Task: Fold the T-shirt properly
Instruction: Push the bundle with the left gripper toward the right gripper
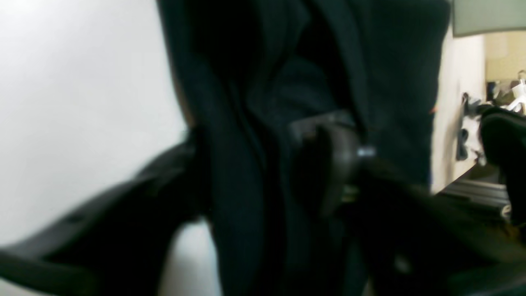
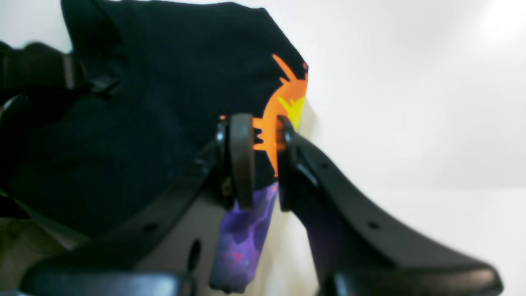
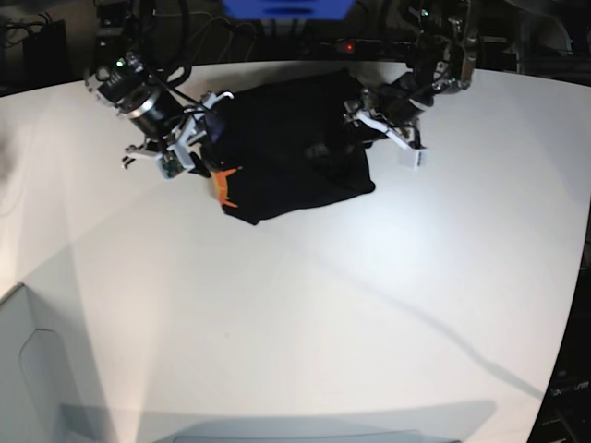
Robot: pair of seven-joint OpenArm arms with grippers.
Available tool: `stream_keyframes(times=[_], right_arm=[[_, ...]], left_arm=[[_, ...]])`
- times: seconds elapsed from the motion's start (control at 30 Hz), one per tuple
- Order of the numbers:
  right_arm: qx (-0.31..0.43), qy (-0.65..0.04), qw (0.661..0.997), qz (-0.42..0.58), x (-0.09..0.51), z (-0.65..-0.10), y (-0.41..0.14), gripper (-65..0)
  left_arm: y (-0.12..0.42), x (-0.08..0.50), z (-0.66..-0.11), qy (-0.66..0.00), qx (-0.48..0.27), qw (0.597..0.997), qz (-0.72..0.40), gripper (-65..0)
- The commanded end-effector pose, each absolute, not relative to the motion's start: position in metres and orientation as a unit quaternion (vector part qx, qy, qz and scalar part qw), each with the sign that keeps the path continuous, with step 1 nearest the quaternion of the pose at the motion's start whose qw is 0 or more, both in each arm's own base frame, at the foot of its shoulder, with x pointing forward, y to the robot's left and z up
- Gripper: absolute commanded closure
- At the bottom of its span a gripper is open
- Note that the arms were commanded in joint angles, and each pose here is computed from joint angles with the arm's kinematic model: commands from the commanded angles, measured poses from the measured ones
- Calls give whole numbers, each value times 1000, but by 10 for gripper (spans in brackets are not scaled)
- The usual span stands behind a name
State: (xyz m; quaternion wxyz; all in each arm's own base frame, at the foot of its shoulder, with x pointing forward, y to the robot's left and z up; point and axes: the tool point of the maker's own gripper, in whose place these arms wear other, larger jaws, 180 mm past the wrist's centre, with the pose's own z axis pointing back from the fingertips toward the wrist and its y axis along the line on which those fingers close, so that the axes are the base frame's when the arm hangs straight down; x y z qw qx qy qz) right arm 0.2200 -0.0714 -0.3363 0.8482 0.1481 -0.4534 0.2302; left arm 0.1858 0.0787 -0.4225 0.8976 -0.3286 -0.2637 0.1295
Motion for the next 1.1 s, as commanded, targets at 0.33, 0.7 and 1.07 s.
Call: stream_keyframes(times=[0.33,0.7,1.07], right_arm=[[78,-503,842,180,247,-312,-132,-89],[-20,-502,859,95,260,-298,-214,-89],[-46,-500,862,71,254,-296,-236,-89]], left_arm=[[86,185,-433,-239,-305,915,115,-2],[69,268,-435,-210,-250,942,-80,0],[-44,331,-416,-261,-131,801,-523,0]])
